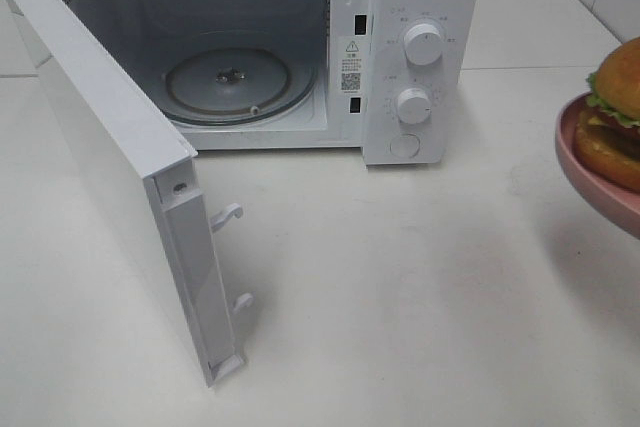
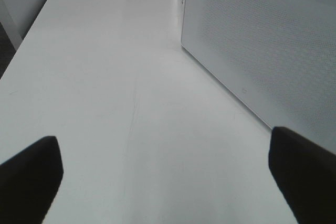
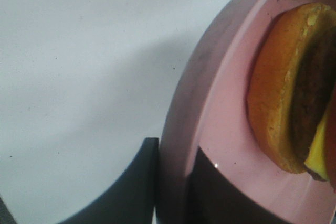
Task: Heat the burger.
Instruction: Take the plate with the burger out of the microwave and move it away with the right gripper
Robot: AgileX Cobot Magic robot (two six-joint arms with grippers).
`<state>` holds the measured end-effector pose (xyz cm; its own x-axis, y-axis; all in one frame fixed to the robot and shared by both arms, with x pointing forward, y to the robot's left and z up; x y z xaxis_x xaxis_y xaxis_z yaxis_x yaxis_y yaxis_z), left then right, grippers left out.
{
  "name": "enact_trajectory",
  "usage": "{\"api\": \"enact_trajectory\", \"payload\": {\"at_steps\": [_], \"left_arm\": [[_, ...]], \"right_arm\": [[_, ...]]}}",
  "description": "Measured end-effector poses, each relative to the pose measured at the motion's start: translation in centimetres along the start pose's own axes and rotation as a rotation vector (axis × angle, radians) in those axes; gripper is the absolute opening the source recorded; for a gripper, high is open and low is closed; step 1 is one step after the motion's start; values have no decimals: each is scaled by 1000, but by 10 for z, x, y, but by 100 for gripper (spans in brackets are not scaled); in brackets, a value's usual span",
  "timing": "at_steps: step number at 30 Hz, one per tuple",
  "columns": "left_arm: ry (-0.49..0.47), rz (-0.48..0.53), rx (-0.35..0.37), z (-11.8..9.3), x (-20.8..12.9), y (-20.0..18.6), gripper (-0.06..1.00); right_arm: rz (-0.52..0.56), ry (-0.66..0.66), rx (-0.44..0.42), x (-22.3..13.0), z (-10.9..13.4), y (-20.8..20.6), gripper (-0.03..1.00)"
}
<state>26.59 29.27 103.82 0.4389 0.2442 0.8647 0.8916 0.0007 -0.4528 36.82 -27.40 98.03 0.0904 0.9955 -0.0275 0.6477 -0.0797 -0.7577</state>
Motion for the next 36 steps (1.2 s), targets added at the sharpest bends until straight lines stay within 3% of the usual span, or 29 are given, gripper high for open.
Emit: {"api": "enact_trajectory", "payload": {"at_steps": [17,25,36], "left_arm": [[0,0,0,0,0,0,99],[0,0,0,0,0,0,99],[0,0,0,0,0,0,99]], "right_arm": [[325,524,-85,-41,0,-5,12],[475,589,-65,-39,1,8,12],[582,756,-95,-15,-13,34,12]]}}
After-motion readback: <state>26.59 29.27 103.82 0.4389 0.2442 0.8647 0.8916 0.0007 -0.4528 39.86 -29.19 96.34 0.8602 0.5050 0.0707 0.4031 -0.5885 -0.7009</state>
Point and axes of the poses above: a point on each arm's last joint axis where the gripper is mounted, y pointing out along that axis toward the gripper, z along the wrist's bending axis when the last joint is at zero, x = y × z, the point moved 4 cm from there along y, pointing out along that axis toward the gripper, and after that the axes turned 12 degrees about -y, right-handed, at the moved point
